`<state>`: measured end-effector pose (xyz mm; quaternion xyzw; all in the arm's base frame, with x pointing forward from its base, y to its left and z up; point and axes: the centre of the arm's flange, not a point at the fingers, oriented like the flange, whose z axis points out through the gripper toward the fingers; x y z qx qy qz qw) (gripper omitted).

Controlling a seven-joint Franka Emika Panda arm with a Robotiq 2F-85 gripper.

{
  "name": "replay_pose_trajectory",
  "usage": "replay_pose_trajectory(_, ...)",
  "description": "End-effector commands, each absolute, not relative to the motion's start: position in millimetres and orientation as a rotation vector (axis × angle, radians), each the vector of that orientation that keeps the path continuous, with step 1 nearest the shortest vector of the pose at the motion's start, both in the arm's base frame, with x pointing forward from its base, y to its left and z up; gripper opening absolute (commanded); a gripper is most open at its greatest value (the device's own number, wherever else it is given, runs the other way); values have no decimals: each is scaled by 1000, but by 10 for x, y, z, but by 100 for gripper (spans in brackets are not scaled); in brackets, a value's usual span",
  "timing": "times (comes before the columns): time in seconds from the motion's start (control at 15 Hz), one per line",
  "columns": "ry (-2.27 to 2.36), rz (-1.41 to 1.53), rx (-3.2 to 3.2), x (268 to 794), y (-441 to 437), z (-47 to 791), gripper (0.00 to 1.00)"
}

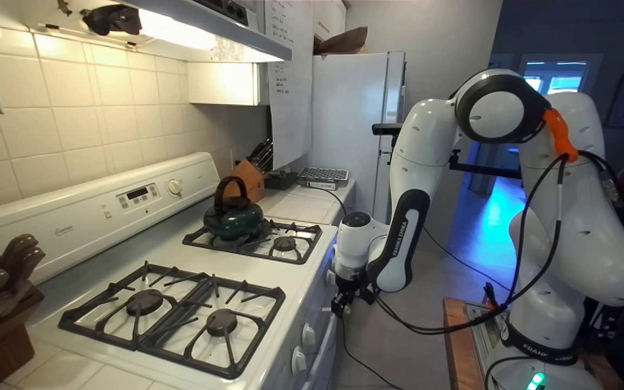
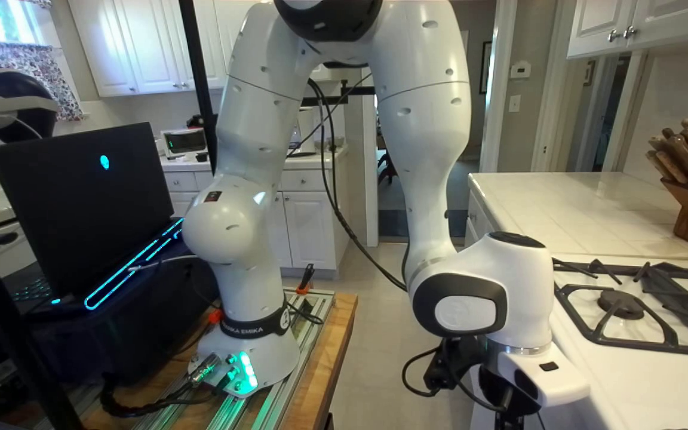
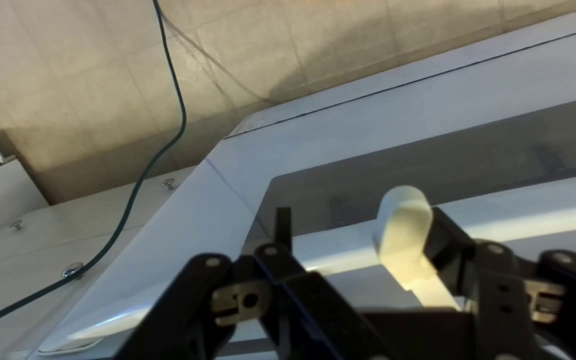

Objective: Move the white switch on the stove to the right.

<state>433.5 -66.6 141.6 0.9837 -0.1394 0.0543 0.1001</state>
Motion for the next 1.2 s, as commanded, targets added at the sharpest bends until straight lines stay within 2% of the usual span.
replay_pose_trajectory(0.0, -460, 181, 2895, 4194, -934, 1453, 36)
replay_pose_trajectory(0.2, -477, 208, 2888, 4190, -1002, 1476, 16)
replay_pose_trajectory(0.33, -468, 210, 2888, 4162, -1044, 1477, 6)
replay_pose_trajectory(1.13, -613, 320, 2909, 3808, -1465, 1441, 8)
